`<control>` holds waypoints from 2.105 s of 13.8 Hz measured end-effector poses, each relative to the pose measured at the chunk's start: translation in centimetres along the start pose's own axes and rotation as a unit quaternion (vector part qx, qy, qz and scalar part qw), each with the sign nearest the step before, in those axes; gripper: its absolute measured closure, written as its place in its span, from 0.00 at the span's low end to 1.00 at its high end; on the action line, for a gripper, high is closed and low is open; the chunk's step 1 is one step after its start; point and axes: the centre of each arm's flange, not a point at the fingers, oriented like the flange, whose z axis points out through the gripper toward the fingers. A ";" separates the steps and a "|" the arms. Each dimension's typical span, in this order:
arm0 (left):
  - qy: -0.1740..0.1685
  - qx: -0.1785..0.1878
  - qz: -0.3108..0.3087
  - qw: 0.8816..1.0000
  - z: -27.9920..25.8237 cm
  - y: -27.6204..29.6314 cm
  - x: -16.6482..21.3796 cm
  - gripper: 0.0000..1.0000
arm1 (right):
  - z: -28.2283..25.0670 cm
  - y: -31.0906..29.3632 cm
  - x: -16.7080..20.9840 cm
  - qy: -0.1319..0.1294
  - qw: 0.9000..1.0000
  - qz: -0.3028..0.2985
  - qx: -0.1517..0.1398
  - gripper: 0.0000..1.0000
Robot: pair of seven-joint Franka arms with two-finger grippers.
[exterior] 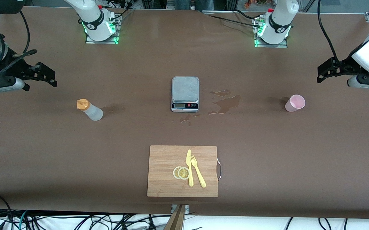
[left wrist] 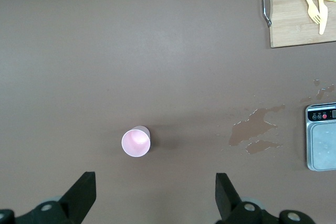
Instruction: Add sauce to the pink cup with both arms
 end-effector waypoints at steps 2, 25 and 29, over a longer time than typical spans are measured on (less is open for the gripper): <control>-0.004 0.000 0.000 1.000 0.2 0.0 0.0 0.00 | 0.0 0.0 0.0 0.002 1.000 0.000 0.000 0.00; -0.027 -0.016 -0.006 0.999 1.5 -0.4 0.3 0.00 | 0.5 0.4 0.2 -0.003 1.000 0.003 -0.001 0.00; -0.033 -0.016 -0.006 0.999 1.8 -0.4 0.3 0.00 | 0.5 0.4 0.2 -0.003 1.000 0.003 -0.001 0.00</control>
